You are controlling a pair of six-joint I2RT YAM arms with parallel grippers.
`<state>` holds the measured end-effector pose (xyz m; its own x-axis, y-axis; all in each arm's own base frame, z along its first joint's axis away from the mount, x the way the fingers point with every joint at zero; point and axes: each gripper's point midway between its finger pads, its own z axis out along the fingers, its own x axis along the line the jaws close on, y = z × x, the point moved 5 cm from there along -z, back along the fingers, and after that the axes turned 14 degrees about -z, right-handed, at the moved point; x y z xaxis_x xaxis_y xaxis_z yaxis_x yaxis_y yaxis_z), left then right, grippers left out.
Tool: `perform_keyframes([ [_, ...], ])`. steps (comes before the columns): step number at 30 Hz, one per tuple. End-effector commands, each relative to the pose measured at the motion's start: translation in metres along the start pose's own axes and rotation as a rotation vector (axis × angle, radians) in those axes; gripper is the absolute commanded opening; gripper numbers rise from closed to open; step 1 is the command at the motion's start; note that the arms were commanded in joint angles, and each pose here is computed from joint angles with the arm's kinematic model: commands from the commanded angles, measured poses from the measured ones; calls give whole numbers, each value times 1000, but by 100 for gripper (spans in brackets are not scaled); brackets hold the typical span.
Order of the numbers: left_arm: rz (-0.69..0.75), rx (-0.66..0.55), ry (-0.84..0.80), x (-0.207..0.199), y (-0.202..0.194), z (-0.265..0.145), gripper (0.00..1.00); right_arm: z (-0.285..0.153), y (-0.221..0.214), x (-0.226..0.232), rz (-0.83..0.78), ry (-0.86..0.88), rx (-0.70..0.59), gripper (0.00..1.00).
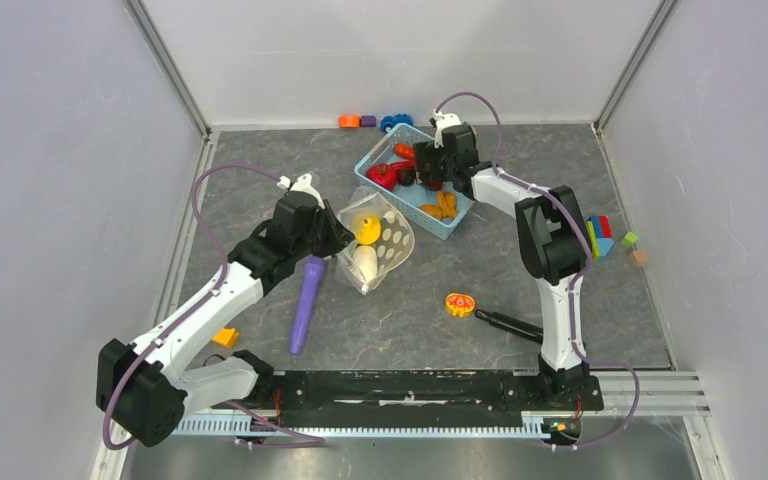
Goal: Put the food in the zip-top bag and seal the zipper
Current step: Pick up the fake fruit from the bin.
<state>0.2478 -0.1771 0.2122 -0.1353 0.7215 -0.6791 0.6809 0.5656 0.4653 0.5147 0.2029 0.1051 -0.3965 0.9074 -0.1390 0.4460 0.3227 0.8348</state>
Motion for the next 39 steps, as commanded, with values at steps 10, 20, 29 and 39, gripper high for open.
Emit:
perform_keyframes([
  [10, -45, -75, -19, -5, 11, -11, 2, 15, -21, 10, -12, 1, 36, 67],
  [20, -55, -64, -14, -2, 7, -8, 2, -27, 13, 2, -65, -18, -66, 28],
  [29, -55, -72, -23, -5, 9, -7, 2, -73, 57, -4, -72, -14, -194, 19],
  [39, -48, -98, -6, -4, 14, -13, 2, -143, 113, -4, -81, 42, -388, 16],
])
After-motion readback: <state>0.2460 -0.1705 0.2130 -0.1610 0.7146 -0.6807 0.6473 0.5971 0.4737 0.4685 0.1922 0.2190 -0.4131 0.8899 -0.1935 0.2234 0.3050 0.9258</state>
